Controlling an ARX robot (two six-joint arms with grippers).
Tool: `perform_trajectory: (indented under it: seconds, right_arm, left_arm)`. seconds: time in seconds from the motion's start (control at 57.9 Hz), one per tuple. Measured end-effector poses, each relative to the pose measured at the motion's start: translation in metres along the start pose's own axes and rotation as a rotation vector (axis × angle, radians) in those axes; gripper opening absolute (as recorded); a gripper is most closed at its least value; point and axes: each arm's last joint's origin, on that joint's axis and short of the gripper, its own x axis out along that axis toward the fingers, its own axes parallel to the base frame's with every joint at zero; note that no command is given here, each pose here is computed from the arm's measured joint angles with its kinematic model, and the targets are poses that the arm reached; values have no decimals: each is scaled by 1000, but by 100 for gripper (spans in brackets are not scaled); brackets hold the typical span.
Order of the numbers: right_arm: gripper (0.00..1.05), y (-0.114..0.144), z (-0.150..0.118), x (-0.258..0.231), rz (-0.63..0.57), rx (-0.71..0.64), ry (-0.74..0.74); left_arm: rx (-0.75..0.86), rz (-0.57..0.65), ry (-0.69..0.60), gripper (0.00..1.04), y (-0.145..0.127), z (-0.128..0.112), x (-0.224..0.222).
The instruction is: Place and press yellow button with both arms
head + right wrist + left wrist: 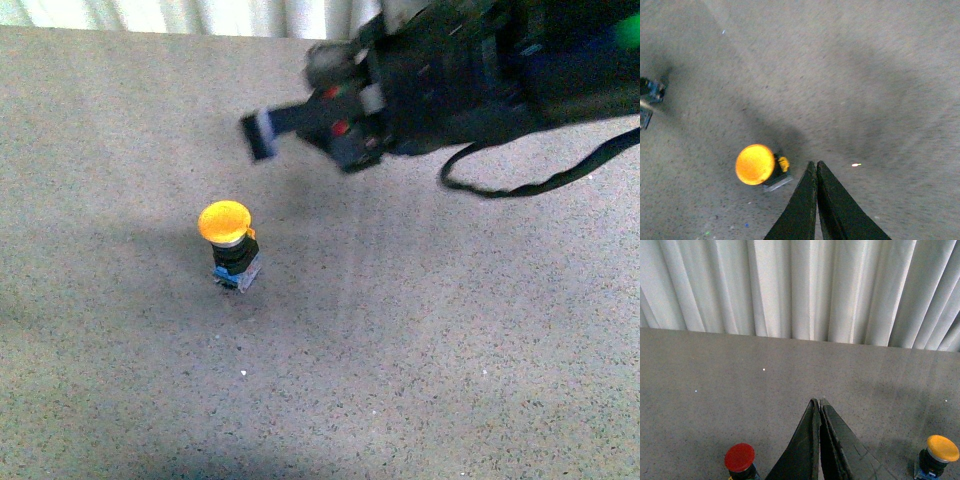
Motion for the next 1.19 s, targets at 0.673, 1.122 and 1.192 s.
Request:
perform_trajectory:
  seconds: [0.673,1.122,1.192]
  right_arm:
    - [1,-30,-84,-150,-588,22,-573]
    - [1,-29,-122,-180,-593,26,-568]
    - [1,-27,-122,-183,-592,24,-572]
  left_arm:
    - [0,0,0,1,0,0,0]
    - [0,0,0,1,0,0,0]
    - [0,0,0,1,0,0,0]
